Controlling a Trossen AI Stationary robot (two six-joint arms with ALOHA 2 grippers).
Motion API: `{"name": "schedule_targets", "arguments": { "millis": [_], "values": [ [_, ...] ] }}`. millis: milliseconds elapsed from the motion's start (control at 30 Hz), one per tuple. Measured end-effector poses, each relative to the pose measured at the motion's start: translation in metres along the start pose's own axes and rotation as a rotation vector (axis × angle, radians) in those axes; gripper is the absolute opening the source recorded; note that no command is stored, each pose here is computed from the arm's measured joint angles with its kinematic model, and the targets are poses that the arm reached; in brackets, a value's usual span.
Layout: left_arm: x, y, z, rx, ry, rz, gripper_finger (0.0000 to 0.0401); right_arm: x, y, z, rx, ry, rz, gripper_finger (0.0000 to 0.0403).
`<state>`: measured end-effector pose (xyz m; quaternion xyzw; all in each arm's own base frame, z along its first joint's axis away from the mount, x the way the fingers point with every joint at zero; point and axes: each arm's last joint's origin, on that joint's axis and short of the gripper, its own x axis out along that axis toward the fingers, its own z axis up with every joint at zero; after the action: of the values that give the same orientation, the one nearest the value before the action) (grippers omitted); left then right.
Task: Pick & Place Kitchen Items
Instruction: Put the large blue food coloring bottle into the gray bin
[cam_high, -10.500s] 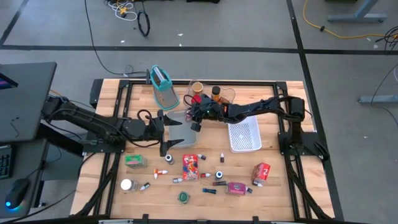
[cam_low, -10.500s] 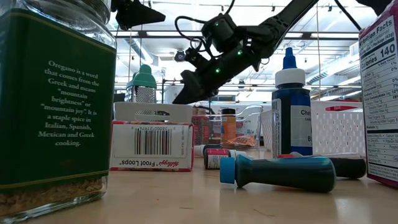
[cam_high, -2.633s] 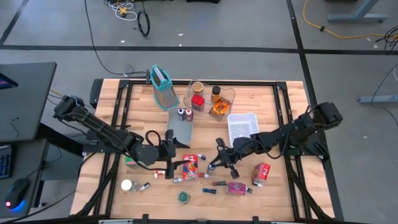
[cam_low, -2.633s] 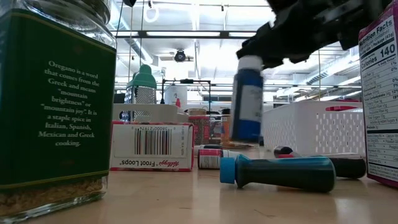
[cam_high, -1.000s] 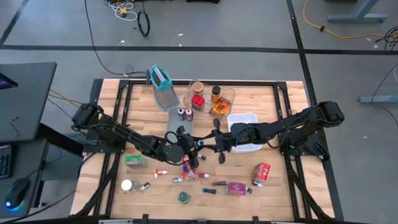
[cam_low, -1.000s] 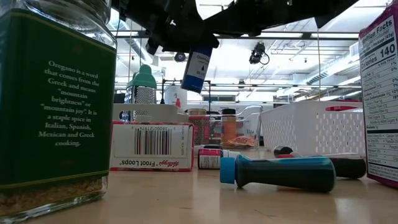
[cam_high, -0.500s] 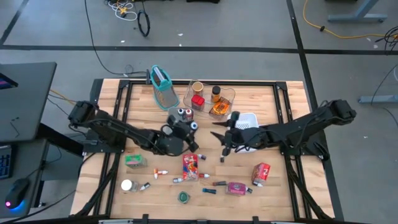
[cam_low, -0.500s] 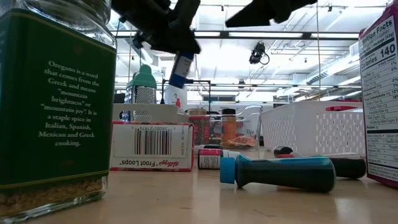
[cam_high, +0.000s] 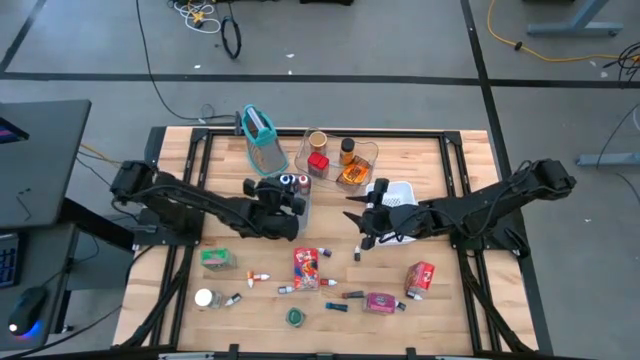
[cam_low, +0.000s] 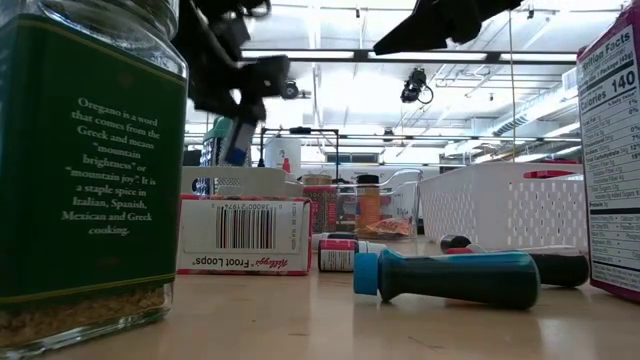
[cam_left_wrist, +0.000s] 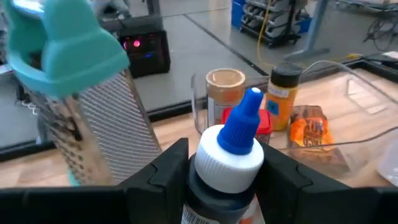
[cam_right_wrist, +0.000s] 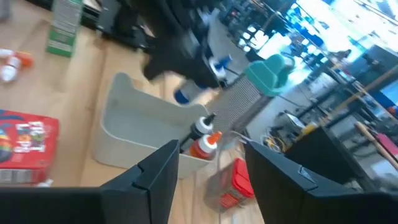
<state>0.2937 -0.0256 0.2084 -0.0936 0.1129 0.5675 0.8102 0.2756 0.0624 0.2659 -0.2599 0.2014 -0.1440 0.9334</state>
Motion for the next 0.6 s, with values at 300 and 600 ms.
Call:
{"name": "schedule_targets", "arguments": {
  "millis": [300,600],
  "values": [
    [0.040,-0.004,-0.036,-0.095,0.078,0.113,0.0159,0.000,0.001,0.000,0.007,-0.008,0.038,0.0196],
    [0.050,-0.007,-0.058,-0.164,0.024,0.171,0.0172,0.000,0.003,-0.004,0.006,0.026,0.050,0.0196]
  ]
}}
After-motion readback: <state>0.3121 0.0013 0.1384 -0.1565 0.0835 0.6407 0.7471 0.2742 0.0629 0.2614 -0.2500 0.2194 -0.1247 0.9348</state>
